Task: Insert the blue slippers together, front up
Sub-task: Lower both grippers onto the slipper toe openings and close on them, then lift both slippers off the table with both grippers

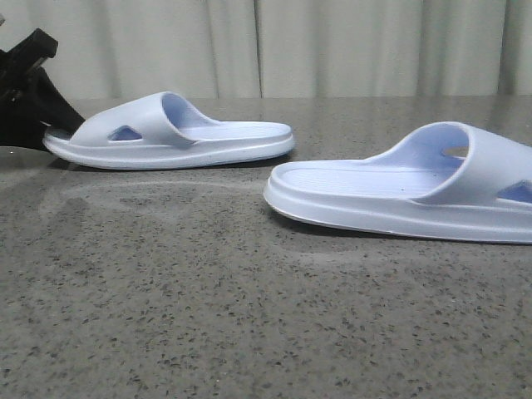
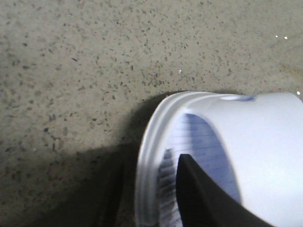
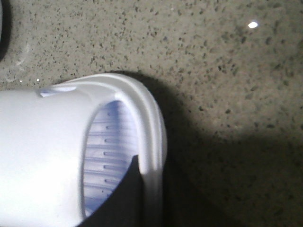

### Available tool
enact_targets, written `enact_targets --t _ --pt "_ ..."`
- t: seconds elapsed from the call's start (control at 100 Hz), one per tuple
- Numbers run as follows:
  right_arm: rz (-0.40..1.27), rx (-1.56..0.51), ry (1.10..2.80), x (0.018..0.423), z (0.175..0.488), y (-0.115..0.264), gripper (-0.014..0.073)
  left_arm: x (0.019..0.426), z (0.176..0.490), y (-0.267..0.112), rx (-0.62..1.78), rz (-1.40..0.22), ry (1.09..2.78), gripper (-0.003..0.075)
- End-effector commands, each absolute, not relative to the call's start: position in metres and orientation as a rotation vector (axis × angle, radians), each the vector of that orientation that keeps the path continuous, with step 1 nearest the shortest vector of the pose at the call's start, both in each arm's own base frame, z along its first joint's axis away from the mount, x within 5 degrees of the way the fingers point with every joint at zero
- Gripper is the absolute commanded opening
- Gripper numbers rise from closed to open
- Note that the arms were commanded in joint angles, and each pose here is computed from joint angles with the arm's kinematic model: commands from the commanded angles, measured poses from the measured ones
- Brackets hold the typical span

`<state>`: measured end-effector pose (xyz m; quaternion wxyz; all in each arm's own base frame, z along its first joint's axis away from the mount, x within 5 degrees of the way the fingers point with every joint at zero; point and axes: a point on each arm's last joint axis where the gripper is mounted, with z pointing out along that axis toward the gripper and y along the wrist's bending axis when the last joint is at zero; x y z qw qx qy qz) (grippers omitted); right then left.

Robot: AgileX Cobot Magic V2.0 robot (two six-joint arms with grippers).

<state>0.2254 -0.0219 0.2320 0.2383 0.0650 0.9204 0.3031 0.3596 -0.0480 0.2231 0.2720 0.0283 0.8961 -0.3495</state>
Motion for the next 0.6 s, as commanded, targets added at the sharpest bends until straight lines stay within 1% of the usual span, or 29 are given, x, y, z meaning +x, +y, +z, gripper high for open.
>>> enact_targets --t 0.0,0.05,0.1,0.15,0.21,0.32,0.39,0.59 --pt "0.799 0.166 2.463 0.230 0.243 -0.024 -0.0107 0.360 0.248 -0.051 0.100 -1.004 2.313 0.0233" --pt "0.799 0.166 2.463 0.230 0.243 -0.024 -0.0107 0.360 0.248 -0.051 0.110 -1.003 2.311 0.0219" --pt "0.799 0.166 2.463 0.230 0.243 -0.024 -0.0107 0.360 0.248 -0.051 0.112 -1.005 2.312 0.0181" --pt "0.799 0.166 2.463 0.230 0.243 -0.024 -0.0107 0.360 0.248 -0.051 0.115 -1.010 2.312 0.0118" --pt "0.797 0.167 2.462 0.230 0.243 -0.025 -0.0107 0.359 0.248 -0.052 0.121 -1.016 2.315 0.0013" --pt "0.785 0.170 2.453 0.231 0.244 -0.026 -0.0107 0.357 0.250 -0.052 0.153 -1.025 2.309 0.0015" --pt "0.783 0.160 2.442 0.233 0.248 -0.026 -0.0107 0.356 0.256 -0.050 0.160 -1.008 2.289 0.0015" --pt "0.823 0.128 2.355 0.244 0.274 -0.026 -0.0107 0.343 0.290 -0.025 0.132 -0.934 2.197 0.0015"
